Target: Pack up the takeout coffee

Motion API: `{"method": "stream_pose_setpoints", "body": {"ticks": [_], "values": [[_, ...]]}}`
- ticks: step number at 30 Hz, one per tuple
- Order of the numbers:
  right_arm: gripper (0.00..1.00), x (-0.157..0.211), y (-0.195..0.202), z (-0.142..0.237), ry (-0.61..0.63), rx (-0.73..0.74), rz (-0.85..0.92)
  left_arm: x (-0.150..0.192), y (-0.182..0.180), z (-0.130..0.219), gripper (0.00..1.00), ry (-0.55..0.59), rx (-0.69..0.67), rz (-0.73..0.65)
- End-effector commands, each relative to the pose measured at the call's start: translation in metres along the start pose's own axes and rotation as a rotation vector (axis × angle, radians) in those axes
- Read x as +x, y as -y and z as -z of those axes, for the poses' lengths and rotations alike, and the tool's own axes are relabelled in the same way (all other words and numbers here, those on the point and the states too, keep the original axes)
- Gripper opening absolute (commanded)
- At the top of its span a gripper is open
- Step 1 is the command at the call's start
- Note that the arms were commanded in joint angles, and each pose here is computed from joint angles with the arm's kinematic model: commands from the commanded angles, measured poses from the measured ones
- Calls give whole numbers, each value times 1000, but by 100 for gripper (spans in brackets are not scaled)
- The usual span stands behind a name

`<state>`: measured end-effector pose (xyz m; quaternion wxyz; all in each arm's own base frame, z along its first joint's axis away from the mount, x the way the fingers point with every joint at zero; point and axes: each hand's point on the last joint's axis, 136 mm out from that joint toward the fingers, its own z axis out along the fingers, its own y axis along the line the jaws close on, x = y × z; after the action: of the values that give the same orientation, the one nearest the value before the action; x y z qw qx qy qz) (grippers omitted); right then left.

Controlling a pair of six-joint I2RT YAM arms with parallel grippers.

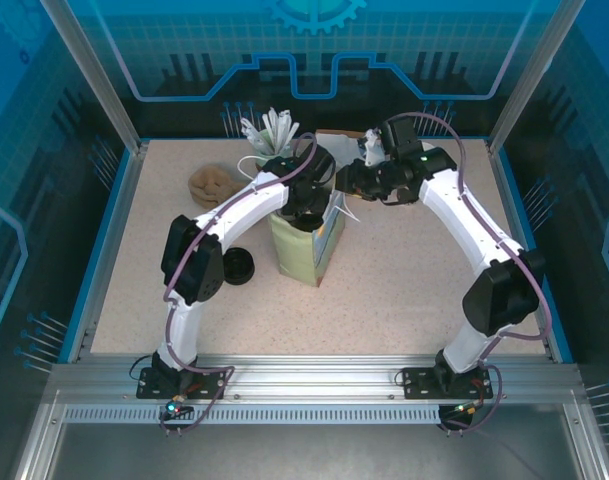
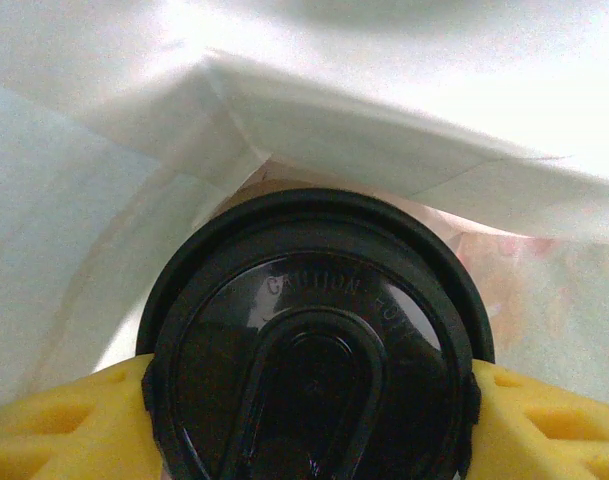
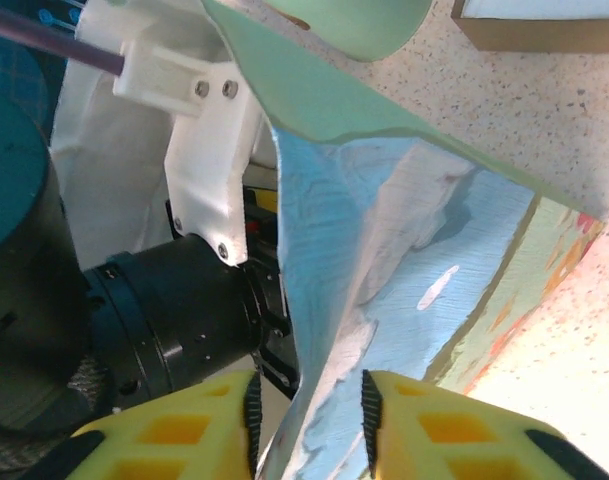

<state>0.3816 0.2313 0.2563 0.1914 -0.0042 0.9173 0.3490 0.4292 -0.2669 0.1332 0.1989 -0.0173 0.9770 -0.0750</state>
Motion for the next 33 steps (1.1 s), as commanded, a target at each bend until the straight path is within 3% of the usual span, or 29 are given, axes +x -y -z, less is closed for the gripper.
{"method": "stream_pose_setpoints", "body": {"ticks": [1,7,14,24,33], "values": [[19,5,-4,5,-26,27,10,20,-2,-7,72,-101,-17,16],[0,12,9,16,-62,98,5,9,-2,13,82,-77,-30,7],[0,14,18,29,-87,191,33,-1,3,41,88,-45,-4,22],[0,9,22,39,-110,315,78,0,5,53,89,-41,5,38],[0,5,-2,27,-136,231,17,0,24,52,96,9,-57,-78]]}}
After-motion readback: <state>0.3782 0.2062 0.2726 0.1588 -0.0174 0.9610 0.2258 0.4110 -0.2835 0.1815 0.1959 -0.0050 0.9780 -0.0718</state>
